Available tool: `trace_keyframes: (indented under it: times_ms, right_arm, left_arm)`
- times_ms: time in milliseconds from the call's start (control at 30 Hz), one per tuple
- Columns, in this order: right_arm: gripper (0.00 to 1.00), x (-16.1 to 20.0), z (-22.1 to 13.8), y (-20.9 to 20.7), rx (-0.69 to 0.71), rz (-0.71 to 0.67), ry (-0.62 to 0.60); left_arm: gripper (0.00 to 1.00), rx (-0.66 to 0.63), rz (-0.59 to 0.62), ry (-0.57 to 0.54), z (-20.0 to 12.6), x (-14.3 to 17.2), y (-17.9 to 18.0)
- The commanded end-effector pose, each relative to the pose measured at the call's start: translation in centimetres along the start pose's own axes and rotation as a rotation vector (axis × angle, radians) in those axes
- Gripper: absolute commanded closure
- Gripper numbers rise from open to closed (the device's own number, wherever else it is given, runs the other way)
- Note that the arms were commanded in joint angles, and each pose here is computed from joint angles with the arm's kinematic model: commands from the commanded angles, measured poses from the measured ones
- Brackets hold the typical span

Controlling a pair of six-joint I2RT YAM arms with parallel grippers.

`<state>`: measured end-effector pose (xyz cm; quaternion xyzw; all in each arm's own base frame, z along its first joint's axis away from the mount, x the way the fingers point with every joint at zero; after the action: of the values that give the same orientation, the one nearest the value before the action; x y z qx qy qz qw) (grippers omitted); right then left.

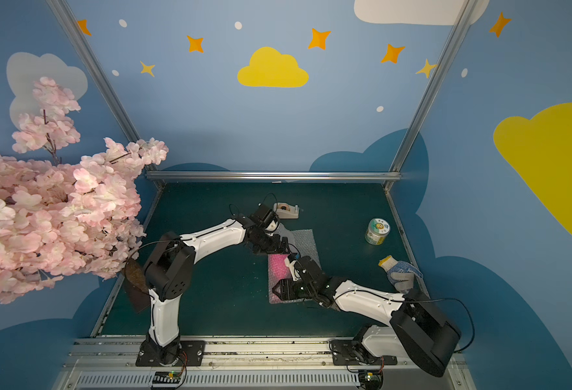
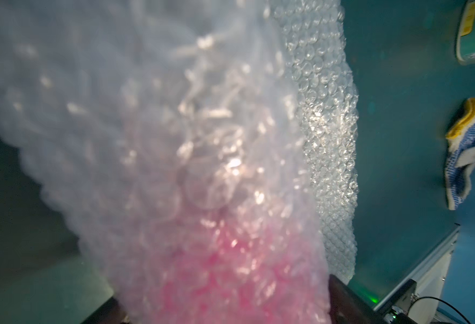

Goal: Wrap wine glasses in bubble wrap
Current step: Wrap the wine glass in bubble wrap.

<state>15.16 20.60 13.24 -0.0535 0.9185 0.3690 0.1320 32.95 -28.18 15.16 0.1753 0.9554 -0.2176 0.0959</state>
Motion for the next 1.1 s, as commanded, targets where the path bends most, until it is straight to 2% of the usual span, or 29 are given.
trace_keyframes:
  times_ms: [0, 233, 300, 333, 400, 467, 600, 800, 867, 933, 1067]
  right_arm:
    - [0.26, -0.1, -1.5, -0.3, 0.009, 0.023, -0.014]
    - [0.2, -0.3, -5.9, -1.5, 0.039, 0.103, -0.11]
    - [0.2, -0.3, -6.8, -2.1, 0.065, 0.113, -0.188]
    - [0.2, -0.4, -7.1, -2.4, 0.099, 0.126, -0.223]
    - [0.19, -0.6, -7.8, -4.4, 0.253, 0.223, -0.287]
    - [0.19, -1.0, -7.8, -6.0, 0.296, 0.312, -0.288]
    - [0.23, -2.8, -7.7, -7.5, 0.327, 0.384, -0.274]
    - [0.38, -7.0, -6.5, -8.7, 0.281, 0.44, -0.164]
    - [0.4, -9.0, -5.8, -7.9, 0.219, 0.359, -0.052]
    - [0.43, -10.2, -4.5, -8.1, 0.22, 0.323, 0.038]
    - [0.44, -11.8, -2.7, -9.1, 0.211, 0.321, 0.054]
  left_arm:
    - [0.03, -0.147, -0.033, 0.056, 0.6, 0.6, 1.1]
    - [0.05, -0.259, -0.01, 0.078, 1.2, 0.2, 0.1]
    - [0.05, -0.285, -0.014, 0.093, 1.4, 0.0, 0.0]
    - [0.05, -0.29, -0.014, 0.1, 1.4, 0.0, -0.1]
    - [0.05, -0.313, -0.015, 0.116, 1.6, 0.0, -0.1]
    - [0.05, -0.333, -0.021, 0.133, 1.8, 0.0, -0.1]
    - [0.06, -0.345, -0.025, 0.136, 1.8, 0.2, 0.0]
    - [0.06, -0.33, -0.02, 0.136, 1.8, 0.2, -0.1]
    - [0.06, -0.325, -0.017, 0.138, 1.8, 0.2, -0.2]
    - [0.06, -0.325, -0.013, 0.14, 1.9, 0.2, -0.1]
    - [0.06, -0.331, 0.005, 0.143, 1.8, 0.3, 0.0]
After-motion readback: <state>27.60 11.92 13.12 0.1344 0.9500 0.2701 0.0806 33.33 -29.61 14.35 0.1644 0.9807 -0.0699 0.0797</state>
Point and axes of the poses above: each gripper's point midway between its finger pads, its own z axis out along the fingers, its own y axis along the line the jaws close on, x = y × z, the point moved 10 cm from there along -z, back along the fingers, and after that the axes turned 11 degrees about z, right-handed, at the moved point
